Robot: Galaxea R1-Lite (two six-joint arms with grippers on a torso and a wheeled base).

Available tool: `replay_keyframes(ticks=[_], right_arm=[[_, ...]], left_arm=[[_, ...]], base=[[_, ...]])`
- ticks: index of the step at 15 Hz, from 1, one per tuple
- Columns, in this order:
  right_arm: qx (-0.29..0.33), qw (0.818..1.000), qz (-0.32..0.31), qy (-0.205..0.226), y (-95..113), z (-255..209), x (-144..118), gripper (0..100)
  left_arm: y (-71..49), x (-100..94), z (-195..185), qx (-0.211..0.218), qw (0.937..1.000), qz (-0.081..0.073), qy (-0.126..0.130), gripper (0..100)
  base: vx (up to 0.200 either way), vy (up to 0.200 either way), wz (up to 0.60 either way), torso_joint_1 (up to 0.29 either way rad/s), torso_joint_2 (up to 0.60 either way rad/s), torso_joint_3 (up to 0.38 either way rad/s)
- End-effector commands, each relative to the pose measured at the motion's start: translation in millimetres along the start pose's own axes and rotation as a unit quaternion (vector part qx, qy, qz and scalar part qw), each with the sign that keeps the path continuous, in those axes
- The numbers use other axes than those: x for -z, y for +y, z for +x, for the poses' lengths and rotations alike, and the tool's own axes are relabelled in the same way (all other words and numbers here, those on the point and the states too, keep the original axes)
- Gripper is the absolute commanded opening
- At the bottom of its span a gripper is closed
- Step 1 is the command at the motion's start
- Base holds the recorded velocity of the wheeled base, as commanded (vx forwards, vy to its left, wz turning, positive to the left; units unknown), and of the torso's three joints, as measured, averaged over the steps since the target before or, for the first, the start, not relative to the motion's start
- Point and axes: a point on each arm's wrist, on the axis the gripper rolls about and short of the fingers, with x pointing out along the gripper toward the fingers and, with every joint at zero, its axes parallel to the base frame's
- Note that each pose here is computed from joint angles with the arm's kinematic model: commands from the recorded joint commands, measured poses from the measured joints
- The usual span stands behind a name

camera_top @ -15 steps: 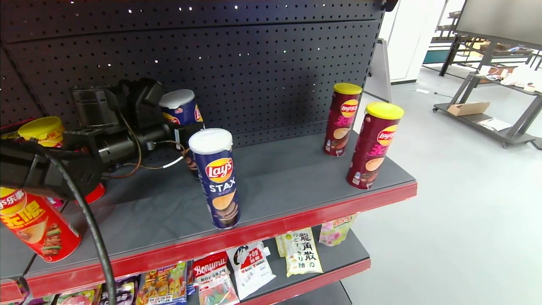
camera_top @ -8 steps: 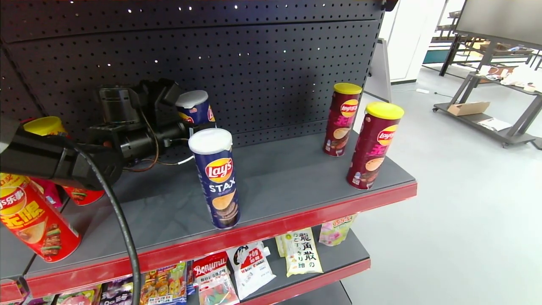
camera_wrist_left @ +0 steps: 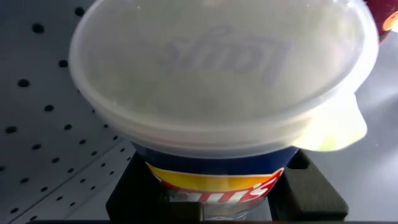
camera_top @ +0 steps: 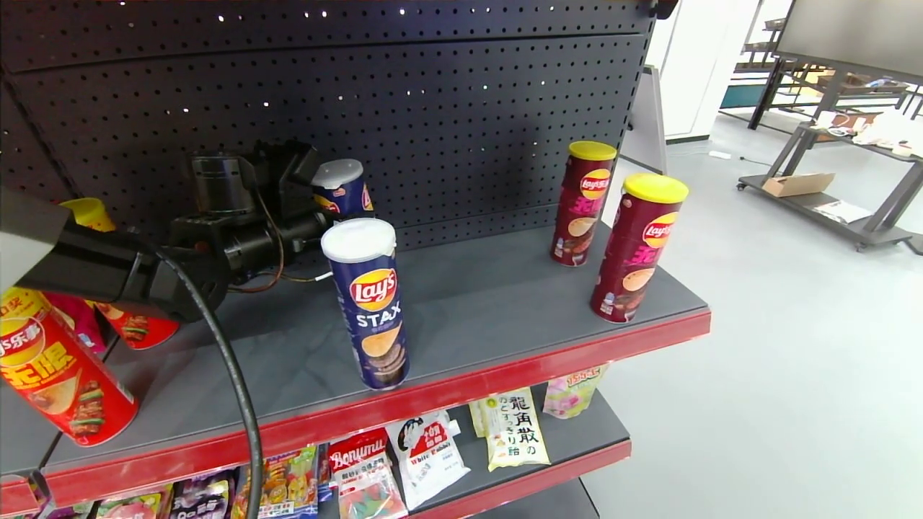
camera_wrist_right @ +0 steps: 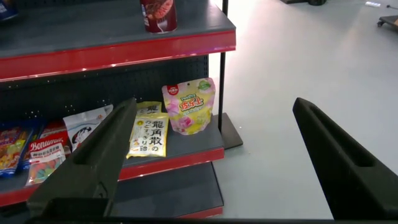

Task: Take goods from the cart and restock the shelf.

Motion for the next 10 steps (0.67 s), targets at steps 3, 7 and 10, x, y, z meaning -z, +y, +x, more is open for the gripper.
replay_keyframes(ticks=[3, 7, 10], right_arm=[[0.000, 1.000, 0.000, 0.001, 0.0, 0.2, 0.5, 100], [-0.001, 1.000, 0.000, 0.001, 0.0, 0.1, 0.0, 100], [-0.001, 1.000, -0.001, 0.001, 0.0, 0.1, 0.0, 100]], left_arm=[[-2.0, 1.9, 3.0, -0.006, 1.0000, 0.002, 0.000, 0], [-2.6, 4.4, 3.2, -0.010, 0.9999, 0.005, -0.002, 0], [-2.6, 4.5, 3.2, -0.011, 0.9994, 0.034, -0.001, 0]], base=[[0.000, 0.000, 0.00, 0.000, 0.00, 0.000], [0.000, 0.000, 0.00, 0.000, 0.00, 0.000], [0.000, 0.000, 0.00, 0.000, 0.00, 0.000]])
